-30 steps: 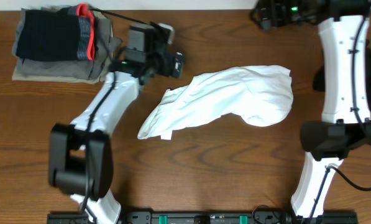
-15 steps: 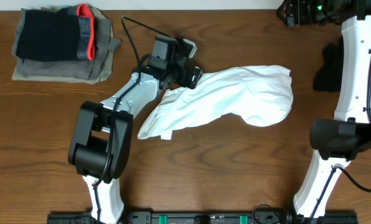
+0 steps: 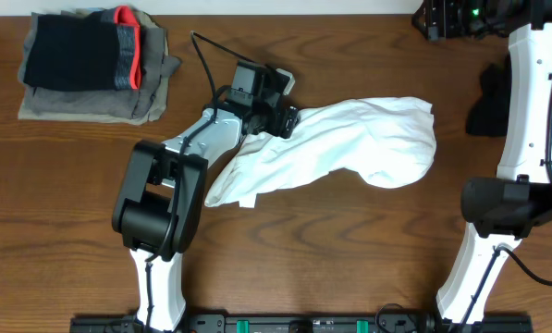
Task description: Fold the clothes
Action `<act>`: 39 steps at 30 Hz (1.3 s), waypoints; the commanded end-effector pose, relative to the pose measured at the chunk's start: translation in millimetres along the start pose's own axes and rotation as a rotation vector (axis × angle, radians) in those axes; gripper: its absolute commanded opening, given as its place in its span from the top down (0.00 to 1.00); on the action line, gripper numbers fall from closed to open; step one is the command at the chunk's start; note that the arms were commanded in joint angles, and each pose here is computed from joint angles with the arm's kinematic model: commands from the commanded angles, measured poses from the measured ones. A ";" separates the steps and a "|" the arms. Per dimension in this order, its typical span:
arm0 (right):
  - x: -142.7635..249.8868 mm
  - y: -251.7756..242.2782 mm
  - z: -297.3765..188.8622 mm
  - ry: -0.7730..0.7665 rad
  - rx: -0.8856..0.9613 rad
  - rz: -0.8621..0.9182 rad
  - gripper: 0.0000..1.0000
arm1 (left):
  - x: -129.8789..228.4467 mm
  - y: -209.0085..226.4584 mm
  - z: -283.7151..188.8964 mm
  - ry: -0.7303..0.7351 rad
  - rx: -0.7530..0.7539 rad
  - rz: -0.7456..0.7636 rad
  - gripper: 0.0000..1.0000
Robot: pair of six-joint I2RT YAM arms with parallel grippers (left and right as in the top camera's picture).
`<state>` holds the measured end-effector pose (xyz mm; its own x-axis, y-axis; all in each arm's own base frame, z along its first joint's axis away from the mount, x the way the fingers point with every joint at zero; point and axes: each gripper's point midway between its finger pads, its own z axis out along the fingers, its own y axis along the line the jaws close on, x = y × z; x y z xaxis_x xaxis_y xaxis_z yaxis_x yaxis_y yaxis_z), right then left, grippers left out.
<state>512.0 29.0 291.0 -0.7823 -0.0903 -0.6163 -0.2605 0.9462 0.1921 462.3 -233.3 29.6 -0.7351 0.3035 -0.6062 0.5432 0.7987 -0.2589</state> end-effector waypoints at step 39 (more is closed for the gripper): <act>15.6 10.5 -4.9 0.062 -0.020 0.012 0.30 | -166.0 -43.7 -223.3 -0.560 -0.180 0.067 0.94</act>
<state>498.5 30.1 282.0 -0.8228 -0.0889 -0.5614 -0.2474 0.9452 0.2129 473.6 -217.9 264.3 -0.4501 0.0769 -0.8897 0.4937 0.8516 -0.1762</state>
